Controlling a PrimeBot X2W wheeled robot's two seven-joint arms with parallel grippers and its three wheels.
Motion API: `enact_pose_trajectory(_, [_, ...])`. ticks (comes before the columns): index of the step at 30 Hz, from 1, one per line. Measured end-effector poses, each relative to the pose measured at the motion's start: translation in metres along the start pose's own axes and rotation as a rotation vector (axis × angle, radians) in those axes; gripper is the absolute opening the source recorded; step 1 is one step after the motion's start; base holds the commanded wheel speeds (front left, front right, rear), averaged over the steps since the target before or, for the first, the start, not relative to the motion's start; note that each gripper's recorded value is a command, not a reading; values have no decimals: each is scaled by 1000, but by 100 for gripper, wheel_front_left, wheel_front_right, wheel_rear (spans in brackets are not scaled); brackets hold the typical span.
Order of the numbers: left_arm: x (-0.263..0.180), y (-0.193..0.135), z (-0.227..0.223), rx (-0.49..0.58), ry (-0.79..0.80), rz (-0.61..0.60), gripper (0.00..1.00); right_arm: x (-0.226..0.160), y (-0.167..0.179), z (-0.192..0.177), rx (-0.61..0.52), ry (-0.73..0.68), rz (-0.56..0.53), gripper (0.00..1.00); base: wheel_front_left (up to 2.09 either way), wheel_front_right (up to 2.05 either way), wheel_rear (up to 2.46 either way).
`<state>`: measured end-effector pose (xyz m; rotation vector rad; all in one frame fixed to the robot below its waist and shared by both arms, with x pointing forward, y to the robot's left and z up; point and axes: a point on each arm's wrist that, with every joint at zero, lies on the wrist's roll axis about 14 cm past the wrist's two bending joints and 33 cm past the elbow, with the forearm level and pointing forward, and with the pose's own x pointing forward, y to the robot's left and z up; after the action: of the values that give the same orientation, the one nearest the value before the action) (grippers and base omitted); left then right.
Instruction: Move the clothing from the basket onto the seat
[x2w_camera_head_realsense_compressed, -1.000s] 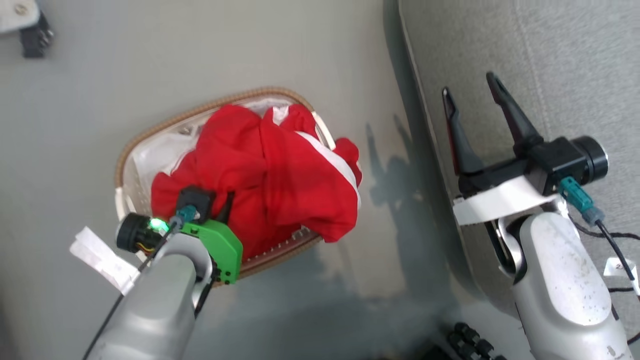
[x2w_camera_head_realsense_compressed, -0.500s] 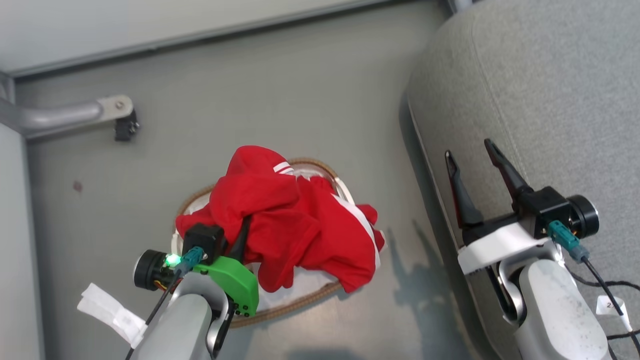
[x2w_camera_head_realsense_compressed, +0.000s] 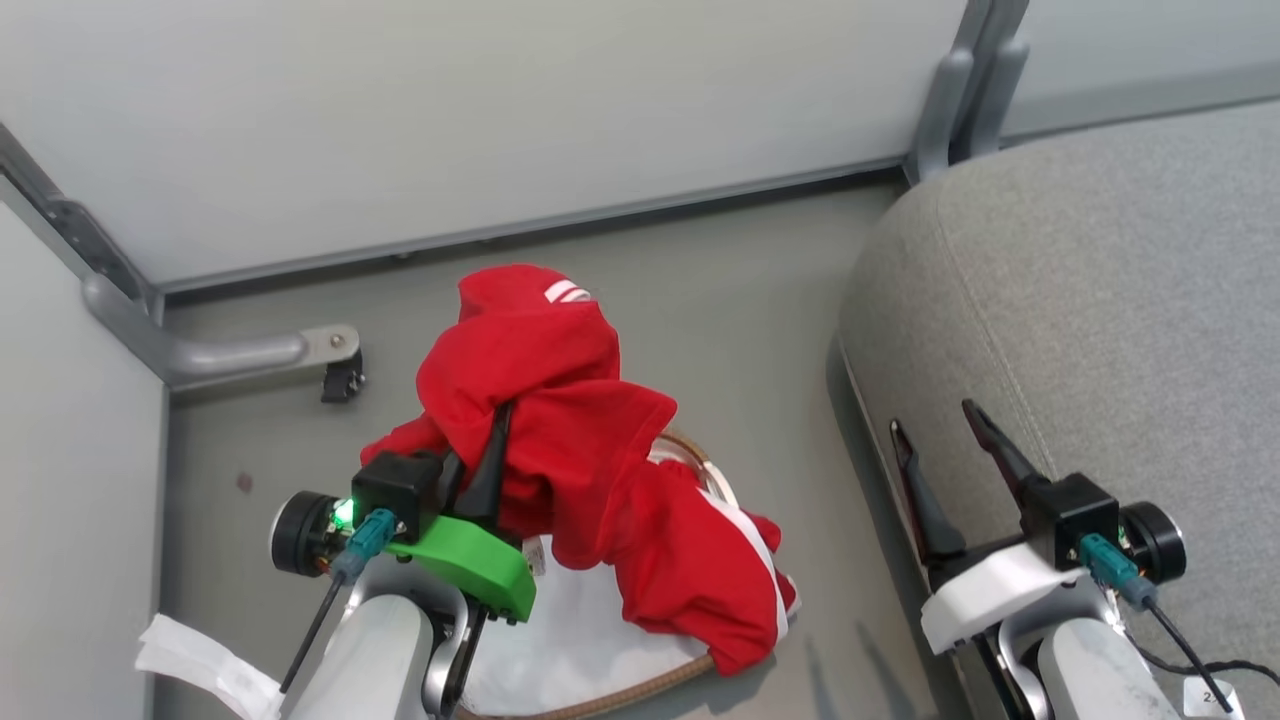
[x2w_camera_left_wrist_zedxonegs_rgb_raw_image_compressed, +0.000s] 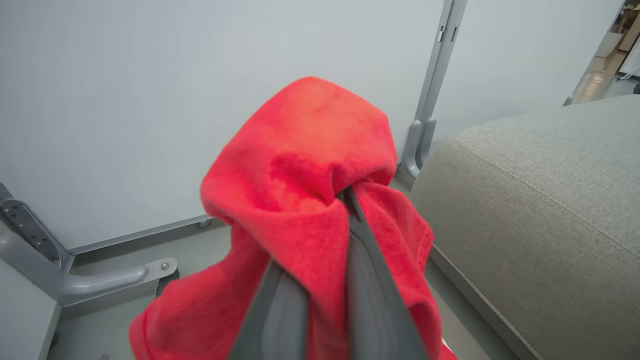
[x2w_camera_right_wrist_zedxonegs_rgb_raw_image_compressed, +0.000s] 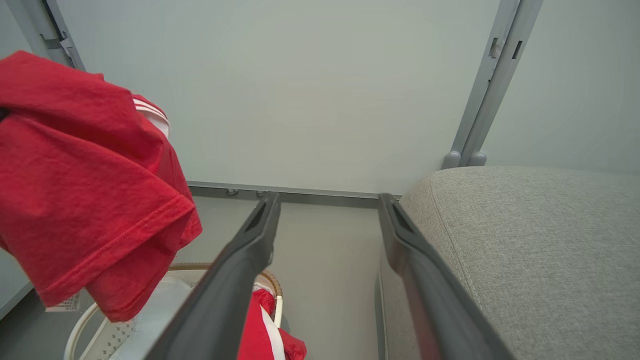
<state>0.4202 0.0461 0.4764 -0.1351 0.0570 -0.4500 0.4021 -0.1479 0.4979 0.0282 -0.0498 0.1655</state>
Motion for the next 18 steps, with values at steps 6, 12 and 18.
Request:
enact_pose_trajectory(6, [-8, -6, 41, 15, -118, 1, 0, -14, 14, 2, 4, 0, 31, 100, 0, 0, 0])
enact_pose_trajectory(12, [-13, -9, 63, 31, -182, -4, 0, -21, 42, -3, -10, 18, 116, 100, 0, 0, 0])
enact_pose_trajectory(18, [-17, -10, 66, 33, -192, -5, 0, -23, 118, -10, -40, 39, 362, 100, 0, 0, 0])
